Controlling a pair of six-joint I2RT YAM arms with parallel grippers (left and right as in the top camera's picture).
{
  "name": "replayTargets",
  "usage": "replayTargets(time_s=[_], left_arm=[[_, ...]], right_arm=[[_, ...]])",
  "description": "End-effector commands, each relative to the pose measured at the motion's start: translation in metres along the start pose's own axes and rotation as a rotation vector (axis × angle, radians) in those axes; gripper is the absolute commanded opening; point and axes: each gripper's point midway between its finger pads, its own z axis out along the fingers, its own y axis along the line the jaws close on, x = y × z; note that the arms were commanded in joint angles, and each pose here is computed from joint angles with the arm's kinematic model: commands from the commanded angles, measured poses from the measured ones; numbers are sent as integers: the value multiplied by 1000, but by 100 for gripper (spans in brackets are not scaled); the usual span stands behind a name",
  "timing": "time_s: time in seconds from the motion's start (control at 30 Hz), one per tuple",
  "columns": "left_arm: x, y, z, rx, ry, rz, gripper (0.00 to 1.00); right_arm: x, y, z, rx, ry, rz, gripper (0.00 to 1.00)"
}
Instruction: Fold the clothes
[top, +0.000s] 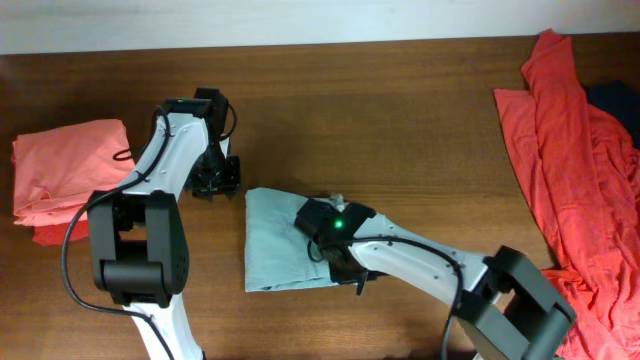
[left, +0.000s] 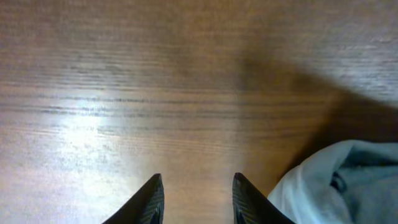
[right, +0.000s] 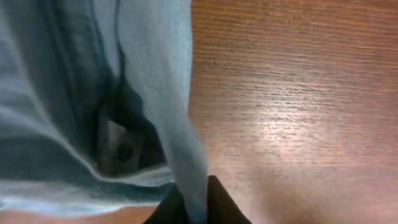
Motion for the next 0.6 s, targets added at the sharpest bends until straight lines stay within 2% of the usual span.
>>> replayTargets(time_s=[0.0,0.2,0.37,0.43,0.57], left_arm=[[0,1,-1,-8,7,11,29],[0,-1,-27,18,-52,10,26],[2,-22,-65,162,-151,93,26],[4,-36,-76,233,-181,158,22],[9,-54,-78,307,-177,241,6]], right_arm=[[-3,-7,9,32,-12,35,17],[-9,-10,10,24,-16,56,18],[-9,-9,10,24,-17,56,18],[-9,-10,10,26,-19,56,18],[-10,-9,10,23,-21,57,18]])
